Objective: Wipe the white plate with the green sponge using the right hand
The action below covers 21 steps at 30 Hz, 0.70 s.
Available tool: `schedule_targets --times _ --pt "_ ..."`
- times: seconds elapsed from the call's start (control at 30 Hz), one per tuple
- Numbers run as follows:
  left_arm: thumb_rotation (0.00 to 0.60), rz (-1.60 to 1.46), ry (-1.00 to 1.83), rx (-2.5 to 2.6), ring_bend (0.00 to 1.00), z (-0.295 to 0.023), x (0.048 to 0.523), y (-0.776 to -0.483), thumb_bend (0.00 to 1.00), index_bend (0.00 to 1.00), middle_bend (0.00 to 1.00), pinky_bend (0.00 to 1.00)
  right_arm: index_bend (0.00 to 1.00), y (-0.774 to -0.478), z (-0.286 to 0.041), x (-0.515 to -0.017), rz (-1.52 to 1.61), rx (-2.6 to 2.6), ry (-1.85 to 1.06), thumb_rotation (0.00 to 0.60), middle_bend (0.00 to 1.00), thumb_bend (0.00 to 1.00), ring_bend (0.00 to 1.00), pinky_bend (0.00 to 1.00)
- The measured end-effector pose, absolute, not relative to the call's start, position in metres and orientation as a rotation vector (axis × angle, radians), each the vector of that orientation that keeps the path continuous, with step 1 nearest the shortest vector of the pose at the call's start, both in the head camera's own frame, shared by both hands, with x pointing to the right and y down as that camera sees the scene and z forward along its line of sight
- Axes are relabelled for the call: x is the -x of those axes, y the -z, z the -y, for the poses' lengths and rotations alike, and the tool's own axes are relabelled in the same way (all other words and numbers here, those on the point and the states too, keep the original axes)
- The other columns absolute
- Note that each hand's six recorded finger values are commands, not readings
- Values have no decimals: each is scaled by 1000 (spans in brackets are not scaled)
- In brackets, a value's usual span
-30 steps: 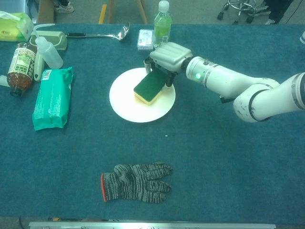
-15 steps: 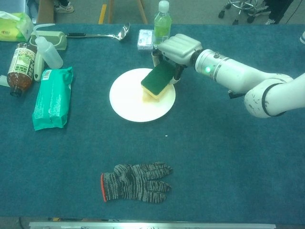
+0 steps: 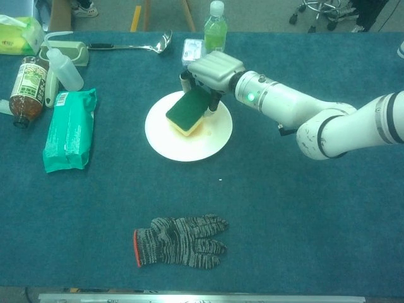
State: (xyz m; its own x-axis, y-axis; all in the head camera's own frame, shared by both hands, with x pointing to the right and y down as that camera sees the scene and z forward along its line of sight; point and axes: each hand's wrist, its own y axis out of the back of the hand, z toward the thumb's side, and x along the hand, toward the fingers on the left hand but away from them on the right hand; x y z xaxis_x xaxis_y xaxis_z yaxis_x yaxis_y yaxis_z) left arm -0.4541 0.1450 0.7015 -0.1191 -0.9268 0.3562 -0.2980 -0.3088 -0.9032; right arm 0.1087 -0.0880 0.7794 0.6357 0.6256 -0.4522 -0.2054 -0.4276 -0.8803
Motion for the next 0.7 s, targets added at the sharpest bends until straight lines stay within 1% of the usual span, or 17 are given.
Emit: schedule_targets --times 0.17,0.37,0.7 --pt "600 -1368 1451 1587 0 -147 454 -699 208 296 62 204 473 -790 89 -113 308 1770 -1003 600 496 94 390 376" --pt "600 -1361 1443 1591 0 -148 450 -698 208 296 62 204 473 -793 92 -123 282 1737 -1041 600 497 94 391 376" --pt "600 -1357 1443 1599 0 -147 447 -700 208 296 62 204 473 -774 102 -142 288 1674 -1066 600 505 94 399 376"
